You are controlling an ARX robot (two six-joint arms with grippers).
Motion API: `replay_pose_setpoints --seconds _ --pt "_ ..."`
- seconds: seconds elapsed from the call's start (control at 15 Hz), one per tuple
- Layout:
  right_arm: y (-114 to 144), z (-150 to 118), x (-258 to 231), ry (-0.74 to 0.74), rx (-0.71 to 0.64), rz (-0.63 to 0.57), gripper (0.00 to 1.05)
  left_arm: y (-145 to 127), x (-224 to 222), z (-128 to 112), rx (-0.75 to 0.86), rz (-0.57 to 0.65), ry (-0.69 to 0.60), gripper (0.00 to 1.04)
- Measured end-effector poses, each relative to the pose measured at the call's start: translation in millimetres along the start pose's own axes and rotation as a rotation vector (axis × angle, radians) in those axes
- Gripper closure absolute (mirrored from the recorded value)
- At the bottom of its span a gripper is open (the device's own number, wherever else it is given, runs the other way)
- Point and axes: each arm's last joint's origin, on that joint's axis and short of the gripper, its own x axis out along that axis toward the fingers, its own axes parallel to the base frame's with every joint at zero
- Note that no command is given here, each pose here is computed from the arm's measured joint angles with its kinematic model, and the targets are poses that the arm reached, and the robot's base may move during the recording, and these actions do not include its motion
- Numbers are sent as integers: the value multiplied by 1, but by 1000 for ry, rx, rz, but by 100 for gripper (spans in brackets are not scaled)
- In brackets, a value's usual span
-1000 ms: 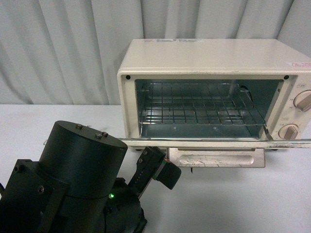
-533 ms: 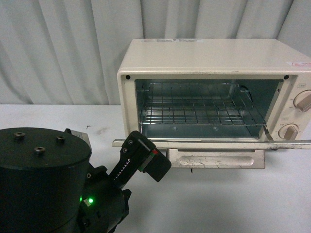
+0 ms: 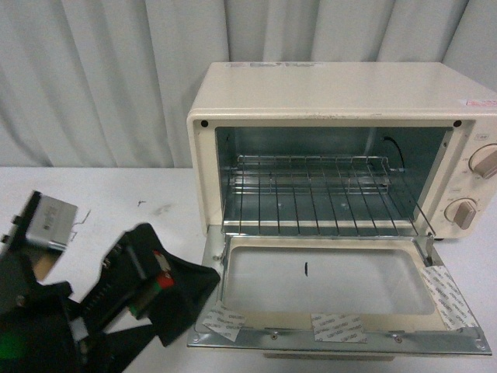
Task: Open oven
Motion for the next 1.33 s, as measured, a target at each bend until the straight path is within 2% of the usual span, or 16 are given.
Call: replay_pose_setpoints --seconds 0.13,0.33,0.4,0.47,0.6,0.67,0.73,0.87,0.93,1.33 --pt "0 0 0 0 0 0 6 -4 -20 21 48 -6 -108 7" --pt "0 0 0 0 0 0 6 -9 -44 37 108 -4 -214 7" --pt "0 0 0 0 0 0 6 -10 -48 40 163 -12 -313 10" --pt "0 0 0 0 0 0 6 -1 -58 39 369 85 -583 26" --pt "0 0 0 0 0 1 6 4 -83 43 637 231 -737 49" --pt "0 0 0 0 0 0 6 4 -91 43 723 246 -742 62" --pt "0 0 0 0 0 0 6 8 -94 40 756 263 -721 71" --pt "0 0 0 0 0 0 6 15 -105 35 794 287 -706 98" --pt "0 0 0 0 0 0 6 14 -110 35 797 283 -722 103" --pt "0 0 0 0 0 0 6 24 -132 31 802 284 -727 103"
